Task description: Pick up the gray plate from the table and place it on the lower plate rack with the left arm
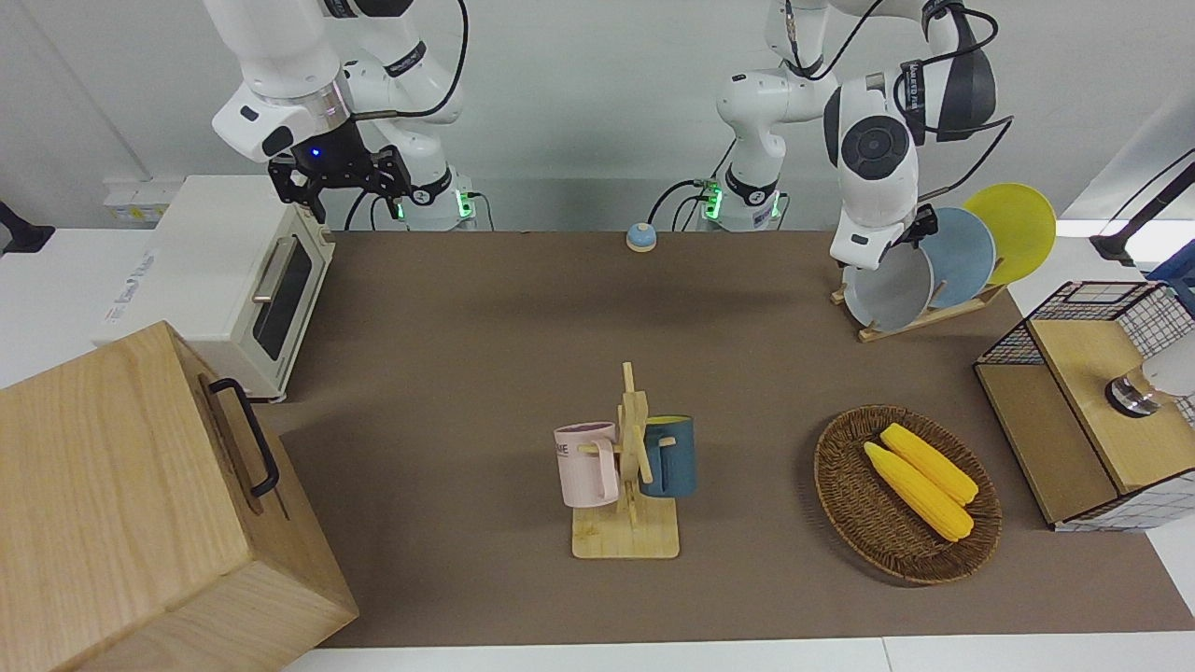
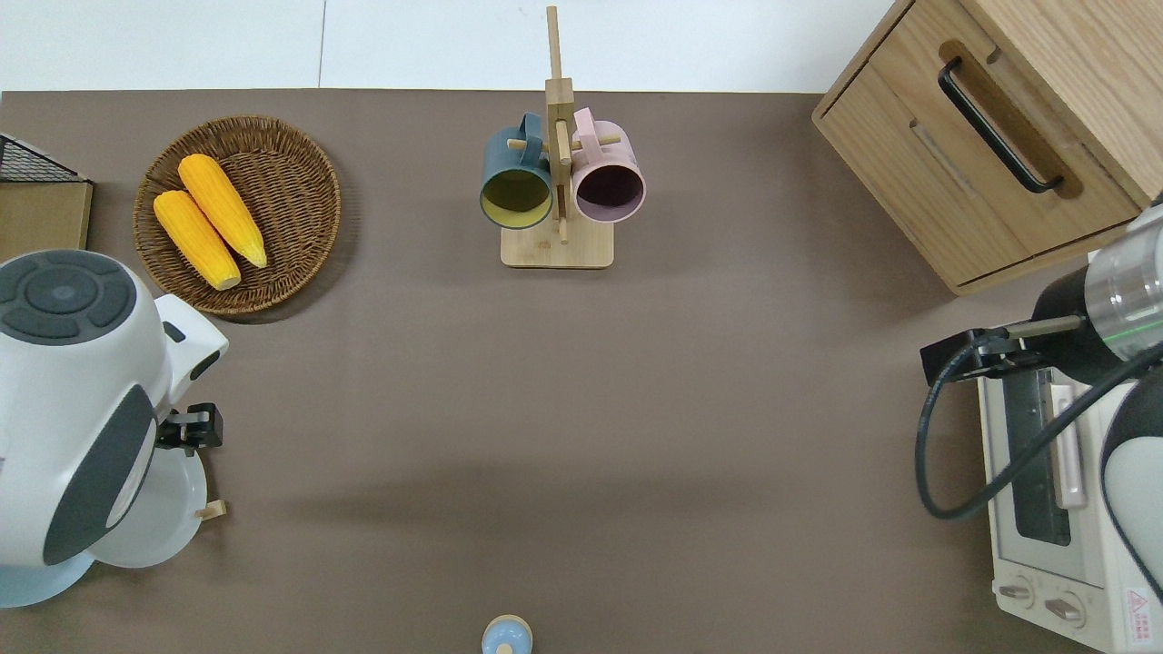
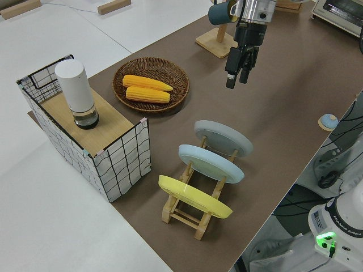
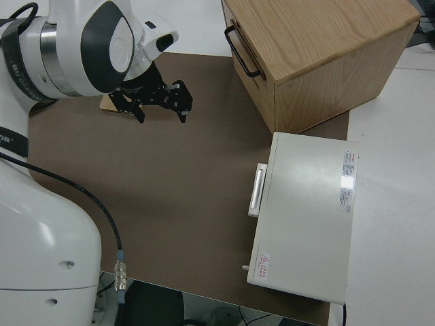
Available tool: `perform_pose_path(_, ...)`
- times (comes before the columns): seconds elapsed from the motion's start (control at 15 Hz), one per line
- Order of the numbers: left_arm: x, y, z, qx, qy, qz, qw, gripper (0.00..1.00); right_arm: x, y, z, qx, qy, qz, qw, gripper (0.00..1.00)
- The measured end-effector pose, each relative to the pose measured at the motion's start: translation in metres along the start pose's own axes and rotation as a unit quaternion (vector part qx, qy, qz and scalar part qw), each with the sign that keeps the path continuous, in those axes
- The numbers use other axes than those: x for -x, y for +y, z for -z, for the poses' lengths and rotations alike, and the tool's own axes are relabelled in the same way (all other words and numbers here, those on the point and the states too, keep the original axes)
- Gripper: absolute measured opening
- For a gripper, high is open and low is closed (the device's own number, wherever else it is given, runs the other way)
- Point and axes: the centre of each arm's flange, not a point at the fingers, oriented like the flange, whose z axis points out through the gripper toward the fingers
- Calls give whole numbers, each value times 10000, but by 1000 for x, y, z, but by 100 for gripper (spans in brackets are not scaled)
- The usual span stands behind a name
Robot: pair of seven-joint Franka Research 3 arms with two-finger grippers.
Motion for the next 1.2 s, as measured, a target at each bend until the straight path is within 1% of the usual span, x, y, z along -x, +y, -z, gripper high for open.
perform_pose_path(0.2,-2,-5,11,563,62,-252,9981,100,0,0,0,0,0,0,10000,99)
perform_pose_path(0.27,-3,-7,14,778,125,-325,9964,100,0,0,0,0,0,0,10000,99)
perform_pose_path(0.4,-6,-13,18,1029,248,-431,9934,100,0,0,0,0,0,0,10000,99)
perform_pose_path(0.53,-8,-18,27,1231,407,-647,9894,100,0,0,0,0,0,0,10000,99)
perform_pose_path(0.67,-8,-25,42,1455,608,-869,9837,100,0,0,0,0,0,0,10000,99)
perform_pose_path(0.8,-8,-33,55,1569,782,-998,9794,100,0,0,0,0,0,0,10000,99)
perform_pose_path(0.93,-8,-39,69,1701,946,-1027,9755,100,0,0,0,0,0,0,10000,99)
perform_pose_path(1.07,-7,-49,80,2014,1065,-934,9692,100,0,0,0,0,0,0,10000,99)
perform_pose_path(1.2,-5,-60,88,2186,1131,-871,9653,100,0,0,0,0,0,0,10000,99)
